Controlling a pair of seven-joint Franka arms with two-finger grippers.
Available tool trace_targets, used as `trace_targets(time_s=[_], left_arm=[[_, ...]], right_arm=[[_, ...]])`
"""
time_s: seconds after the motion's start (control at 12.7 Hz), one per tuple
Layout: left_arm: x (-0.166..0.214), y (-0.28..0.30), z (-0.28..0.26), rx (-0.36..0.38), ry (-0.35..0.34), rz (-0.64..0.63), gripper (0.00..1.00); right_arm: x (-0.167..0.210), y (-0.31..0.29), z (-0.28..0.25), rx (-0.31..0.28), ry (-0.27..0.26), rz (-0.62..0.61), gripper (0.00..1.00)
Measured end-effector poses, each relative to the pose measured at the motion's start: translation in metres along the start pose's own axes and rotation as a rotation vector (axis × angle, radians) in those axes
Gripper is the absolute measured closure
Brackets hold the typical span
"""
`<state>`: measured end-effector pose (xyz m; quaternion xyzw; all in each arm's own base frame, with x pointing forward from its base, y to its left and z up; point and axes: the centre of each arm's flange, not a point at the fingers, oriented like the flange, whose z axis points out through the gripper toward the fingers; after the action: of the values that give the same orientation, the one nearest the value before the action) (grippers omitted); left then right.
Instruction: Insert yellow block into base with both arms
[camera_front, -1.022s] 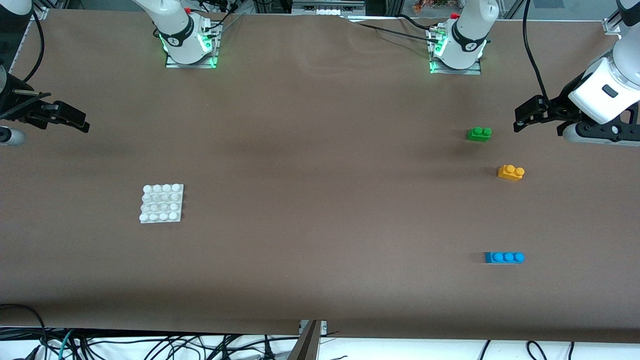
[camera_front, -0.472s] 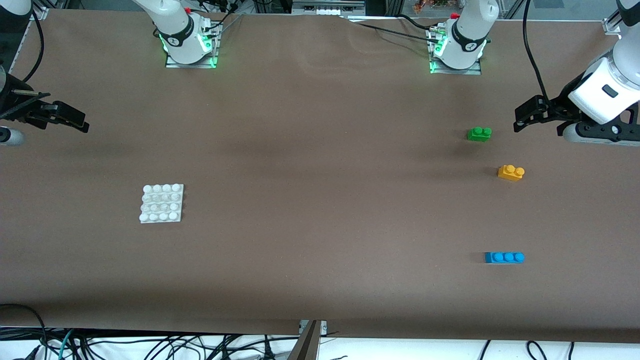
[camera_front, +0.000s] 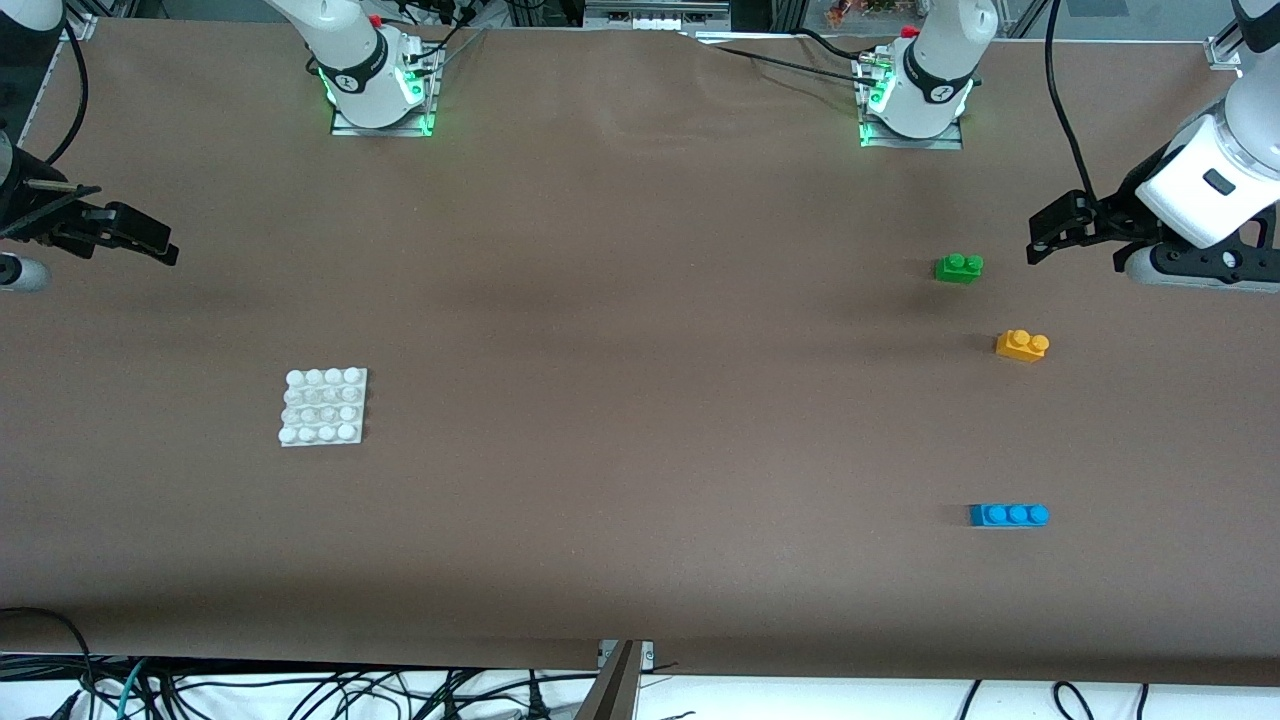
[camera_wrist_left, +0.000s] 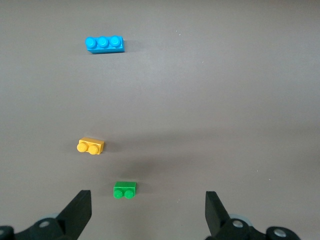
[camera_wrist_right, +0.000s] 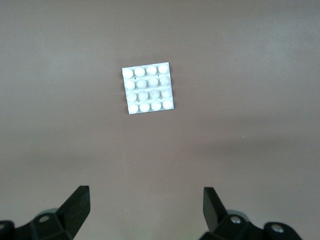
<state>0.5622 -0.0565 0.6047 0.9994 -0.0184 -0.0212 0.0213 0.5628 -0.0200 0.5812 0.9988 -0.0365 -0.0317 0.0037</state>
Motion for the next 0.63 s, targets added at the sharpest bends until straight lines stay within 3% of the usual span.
trace_targets(time_s=[0.63], left_arm=[[0.0000, 0.0001, 0.0000, 0.000, 0.000, 0.000, 0.00]], right_arm=[[0.0010, -0.0002, 0.0033, -0.001, -0.005, 0.000, 0.00]])
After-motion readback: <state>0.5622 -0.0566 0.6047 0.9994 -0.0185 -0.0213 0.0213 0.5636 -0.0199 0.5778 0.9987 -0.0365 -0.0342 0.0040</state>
